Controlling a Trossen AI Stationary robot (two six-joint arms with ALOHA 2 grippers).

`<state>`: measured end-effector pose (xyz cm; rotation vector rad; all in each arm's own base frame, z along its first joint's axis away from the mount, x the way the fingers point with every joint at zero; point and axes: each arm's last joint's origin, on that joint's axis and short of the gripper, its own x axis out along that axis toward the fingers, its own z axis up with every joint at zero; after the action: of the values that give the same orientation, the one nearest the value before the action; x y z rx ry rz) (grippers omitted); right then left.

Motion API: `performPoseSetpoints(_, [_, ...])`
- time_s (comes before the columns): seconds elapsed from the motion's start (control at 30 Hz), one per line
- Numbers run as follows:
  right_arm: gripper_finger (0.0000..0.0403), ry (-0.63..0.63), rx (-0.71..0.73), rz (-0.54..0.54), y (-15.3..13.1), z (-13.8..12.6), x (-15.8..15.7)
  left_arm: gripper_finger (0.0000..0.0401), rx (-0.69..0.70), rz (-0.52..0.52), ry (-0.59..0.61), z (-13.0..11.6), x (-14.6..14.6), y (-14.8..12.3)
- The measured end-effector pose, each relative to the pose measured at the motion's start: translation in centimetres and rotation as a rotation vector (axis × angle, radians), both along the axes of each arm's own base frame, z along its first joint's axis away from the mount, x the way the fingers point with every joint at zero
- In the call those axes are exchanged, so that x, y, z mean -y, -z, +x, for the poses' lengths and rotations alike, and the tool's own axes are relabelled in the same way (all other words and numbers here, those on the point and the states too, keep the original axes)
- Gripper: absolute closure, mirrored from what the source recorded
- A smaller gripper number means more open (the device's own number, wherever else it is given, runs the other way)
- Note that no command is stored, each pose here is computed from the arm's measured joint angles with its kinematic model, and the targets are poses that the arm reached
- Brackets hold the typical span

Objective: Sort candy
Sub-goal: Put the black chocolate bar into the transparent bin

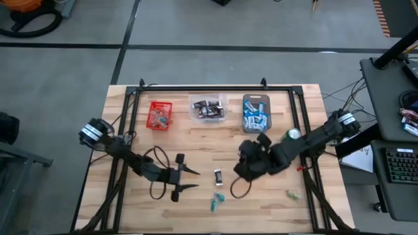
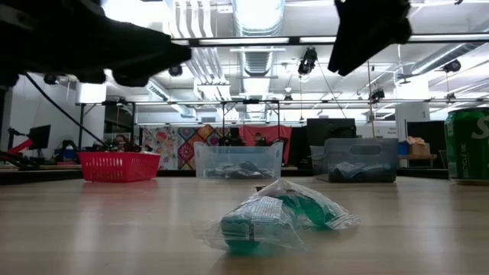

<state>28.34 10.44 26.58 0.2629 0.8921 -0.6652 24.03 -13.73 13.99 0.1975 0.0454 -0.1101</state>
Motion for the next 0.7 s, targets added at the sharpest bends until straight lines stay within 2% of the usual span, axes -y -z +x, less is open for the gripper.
performPoseSetpoints(0.23, [0.0244, -0.013, 0.041, 0.012, 1.5, -0.3, -3.6, 0.0204, -0.032, 0.056, 0.042, 3.9, 0.6, 2.0])
performPoseSetpoints(0.33, [0.0243, -0.004, 0.059, 0.009, 2.1, -0.4, -4.6, 0.0204, -0.027, 0.042, 0.075, 5.0, 0.3, 2.6])
performPoseSetpoints(0.53, [0.0247, 0.009, 0.068, 0.013, 3.4, -0.4, -6.1, 0.0204, -0.061, 0.042, 0.009, 6.8, -1.3, 4.0])
performPoseSetpoints(0.7, [0.0243, 0.01, 0.076, 0.017, 4.1, -0.1, -6.7, 0.0204, -0.105, 0.06, -0.007, 8.0, -1.4, 6.1])
